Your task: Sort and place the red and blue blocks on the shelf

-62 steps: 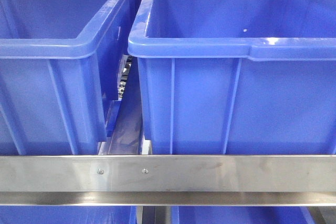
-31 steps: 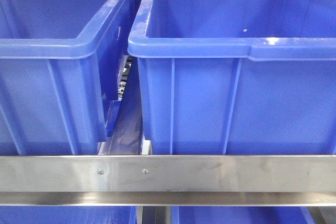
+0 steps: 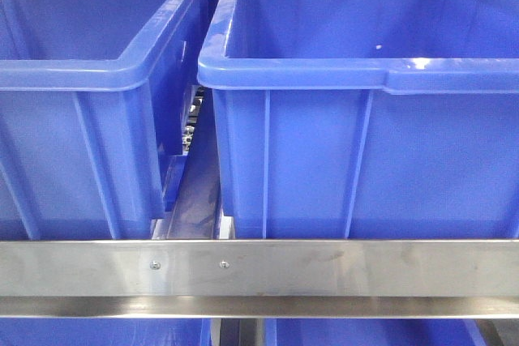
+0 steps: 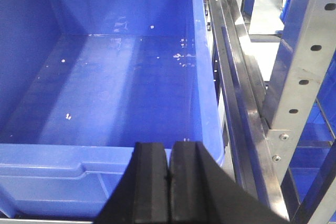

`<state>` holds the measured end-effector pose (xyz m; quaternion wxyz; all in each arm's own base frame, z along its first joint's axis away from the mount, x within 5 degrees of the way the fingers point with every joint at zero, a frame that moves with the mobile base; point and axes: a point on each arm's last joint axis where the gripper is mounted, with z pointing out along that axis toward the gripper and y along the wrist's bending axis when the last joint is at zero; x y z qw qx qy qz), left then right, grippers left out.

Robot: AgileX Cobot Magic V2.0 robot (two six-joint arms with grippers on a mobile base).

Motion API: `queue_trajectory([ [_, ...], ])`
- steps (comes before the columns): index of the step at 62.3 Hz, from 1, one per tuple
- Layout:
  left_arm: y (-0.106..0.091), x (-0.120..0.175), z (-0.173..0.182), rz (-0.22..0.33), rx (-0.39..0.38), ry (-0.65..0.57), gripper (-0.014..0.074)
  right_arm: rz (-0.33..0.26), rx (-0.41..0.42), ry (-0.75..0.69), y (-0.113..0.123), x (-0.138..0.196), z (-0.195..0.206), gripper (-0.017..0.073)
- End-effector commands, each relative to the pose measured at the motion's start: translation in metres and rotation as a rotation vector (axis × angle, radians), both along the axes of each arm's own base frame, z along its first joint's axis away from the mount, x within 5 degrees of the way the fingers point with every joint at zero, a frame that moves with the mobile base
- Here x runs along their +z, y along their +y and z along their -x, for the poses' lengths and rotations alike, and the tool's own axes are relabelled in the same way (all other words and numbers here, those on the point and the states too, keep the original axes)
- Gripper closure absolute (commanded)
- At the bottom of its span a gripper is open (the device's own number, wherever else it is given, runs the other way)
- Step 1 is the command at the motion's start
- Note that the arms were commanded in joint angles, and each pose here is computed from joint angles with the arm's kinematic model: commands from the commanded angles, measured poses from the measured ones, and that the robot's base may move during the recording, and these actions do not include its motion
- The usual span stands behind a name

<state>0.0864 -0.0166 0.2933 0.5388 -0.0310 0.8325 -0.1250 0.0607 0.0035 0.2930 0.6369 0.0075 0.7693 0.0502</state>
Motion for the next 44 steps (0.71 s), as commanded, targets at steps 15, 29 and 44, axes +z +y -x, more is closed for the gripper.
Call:
queue_trajectory([
  [15,-0.001,0.017,-0.002,0.02,-0.005,-0.102,0.047,0.011,0.005,-0.108,0.0,0.017,0.0,0.0501],
  [29,-0.001,0.017,-0.002,0.02,-0.005,-0.102,0.047,0.009,0.003,-0.134,-0.001,0.009,0.006,0.0501],
  [44,-0.001,0.017,-0.002,0.02,-0.005,-0.102,0.047,0.008,0.007,-0.149,0.0,-0.03,0.009,0.0501],
])
